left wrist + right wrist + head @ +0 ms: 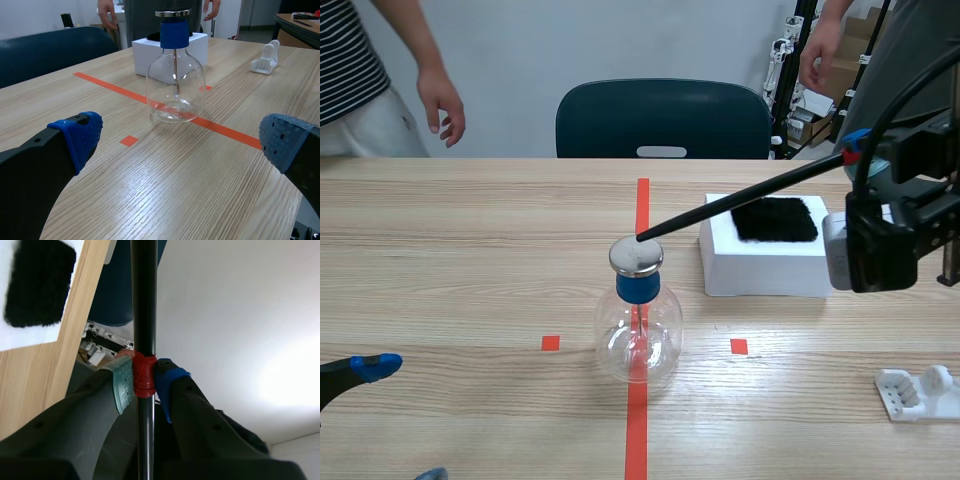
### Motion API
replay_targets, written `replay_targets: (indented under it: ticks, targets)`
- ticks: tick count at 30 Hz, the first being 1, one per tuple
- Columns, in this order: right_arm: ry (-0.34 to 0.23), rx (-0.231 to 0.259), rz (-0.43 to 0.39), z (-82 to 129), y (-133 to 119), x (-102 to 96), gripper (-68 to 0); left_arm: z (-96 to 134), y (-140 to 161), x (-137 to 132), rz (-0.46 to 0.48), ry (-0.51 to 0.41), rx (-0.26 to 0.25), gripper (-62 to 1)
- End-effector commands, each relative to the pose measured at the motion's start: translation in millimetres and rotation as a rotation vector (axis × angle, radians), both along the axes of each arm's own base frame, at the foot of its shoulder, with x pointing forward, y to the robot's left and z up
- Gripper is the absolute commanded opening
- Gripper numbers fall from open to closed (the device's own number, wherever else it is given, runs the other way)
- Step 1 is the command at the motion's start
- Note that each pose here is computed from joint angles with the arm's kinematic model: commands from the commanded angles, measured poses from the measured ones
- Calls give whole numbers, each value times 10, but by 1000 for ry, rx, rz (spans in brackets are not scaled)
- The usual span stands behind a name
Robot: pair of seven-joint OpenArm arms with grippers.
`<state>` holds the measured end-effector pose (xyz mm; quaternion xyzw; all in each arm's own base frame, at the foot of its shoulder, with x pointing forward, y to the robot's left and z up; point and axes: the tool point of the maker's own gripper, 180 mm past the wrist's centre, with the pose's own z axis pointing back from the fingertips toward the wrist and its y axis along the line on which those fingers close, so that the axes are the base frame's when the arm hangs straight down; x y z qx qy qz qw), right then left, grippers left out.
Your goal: Do the electroscope experiment. hold the rod still at the electroscope
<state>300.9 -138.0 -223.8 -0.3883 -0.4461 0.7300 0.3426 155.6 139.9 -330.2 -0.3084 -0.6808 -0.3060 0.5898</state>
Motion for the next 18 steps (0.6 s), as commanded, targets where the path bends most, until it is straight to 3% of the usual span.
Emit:
replay_targets:
  ticks: [1,10,18]
  targets:
    - [-38,6,10,131,16,37,-673,131,38,15,9,-45,-39,14]
    - [-45,75,-19,287,58,-159,-673,131,38,15,9,-45,-39,14]
    - [-14,54,-40,164,19,-257,-673,132,38,15,9,-45,-40,14]
